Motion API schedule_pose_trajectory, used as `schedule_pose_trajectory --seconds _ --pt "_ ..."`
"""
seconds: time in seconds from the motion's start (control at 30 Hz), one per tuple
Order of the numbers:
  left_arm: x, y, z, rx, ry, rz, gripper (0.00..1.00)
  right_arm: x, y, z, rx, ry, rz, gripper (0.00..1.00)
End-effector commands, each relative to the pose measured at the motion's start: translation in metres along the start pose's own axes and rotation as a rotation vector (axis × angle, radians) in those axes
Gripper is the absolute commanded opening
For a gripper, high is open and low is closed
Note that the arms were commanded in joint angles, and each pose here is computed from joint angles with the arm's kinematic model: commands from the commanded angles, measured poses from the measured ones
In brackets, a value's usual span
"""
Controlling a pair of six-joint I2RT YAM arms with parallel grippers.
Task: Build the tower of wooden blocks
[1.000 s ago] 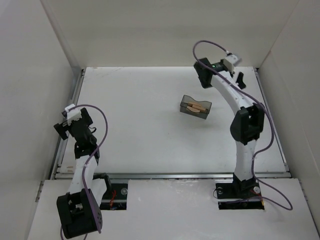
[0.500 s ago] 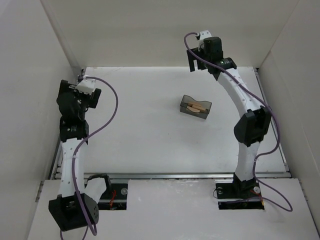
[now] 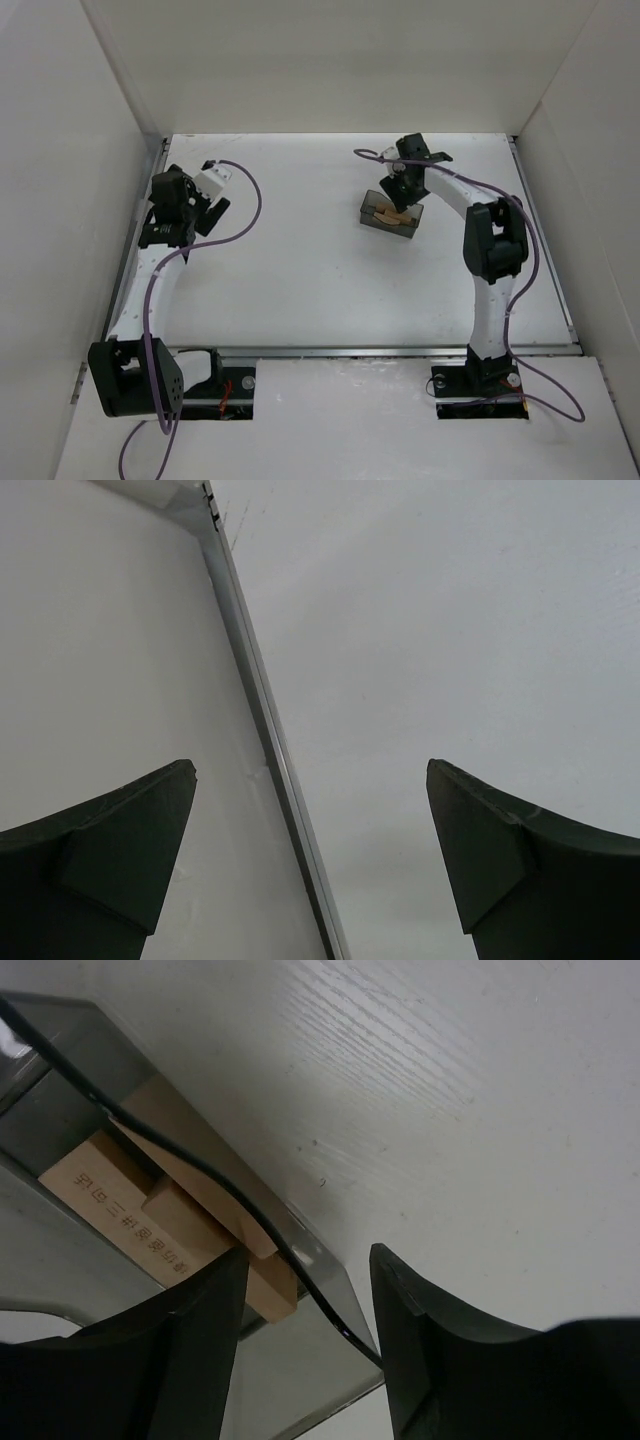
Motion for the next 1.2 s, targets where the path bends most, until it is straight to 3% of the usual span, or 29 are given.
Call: schedule_pose_trajectory --seconds 0.0,0.23,0.5,0.57,0.63,0.67,0.7,0.8,0.93,1.0,1.07,1.17 --pt "0.011 0.019 0.015 -0.014 0.044 -0.062 1.0 0.032 0.012 -0.009 0.018 -0.001 -0.125 0.58" --pt "0.013 0.019 0.012 -0.018 0.044 -0.062 1.0 0.017 -0.001 -0.007 0.007 -0.024 -0.068 0.44" --pt "0.012 0.017 0.007 -0.042 0.027 -0.054 1.0 0.021 -0.01 -0.004 -0.002 -0.015 -0.053 0.36" --pt "0.012 0.017 0.007 -0.042 0.027 -0.054 1.0 0.024 -0.009 -0.004 -0.002 -0.018 -0.061 0.28" --pt "0.012 0.017 0.007 -0.042 0.027 -0.054 1.0 0.024 -0.009 -0.004 -0.027 -0.029 -0.058 0.14" --pt "0.013 0.018 0.009 -0.042 0.027 -0.054 1.0 0.029 -0.007 -0.005 -0.028 -0.033 -0.069 0.02" --pt "0.013 0.018 0.007 -0.042 0.011 -0.053 1.0 0.029 -0.008 -0.006 -0.039 -0.047 -0.065 0.0" --pt "0.012 0.021 0.004 -0.044 -0.031 -0.069 1.0 0.04 0.004 -0.008 -0.071 -0.149 -0.112 0.0" --pt "0.012 0.031 0.003 0.001 -0.079 -0.111 1.0 0.059 0.022 -0.012 -0.195 -0.429 -0.187 0.0" --pt "0.009 0.032 -0.001 0.005 -0.093 -0.109 1.0 0.07 0.028 -0.008 -0.217 -0.659 -0.199 0.0" --pt "0.006 0.033 -0.001 0.014 -0.093 -0.11 1.0 0.07 0.022 -0.006 -0.22 -0.877 -0.147 0.0" --pt "0.003 0.035 -0.004 0.005 -0.088 -0.105 1.0 0.048 0.018 0.015 -0.148 -1.01 -0.079 0.0"
Point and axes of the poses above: each gripper's point midway between its finger pads, its own x axis back along the fingers, its own z axis along the line the jaws close on, y = z × x, the point moved 8 cm from there along x, back along the fingers, and after that the axes turned 1 degree about -x, right-handed, at the moved point
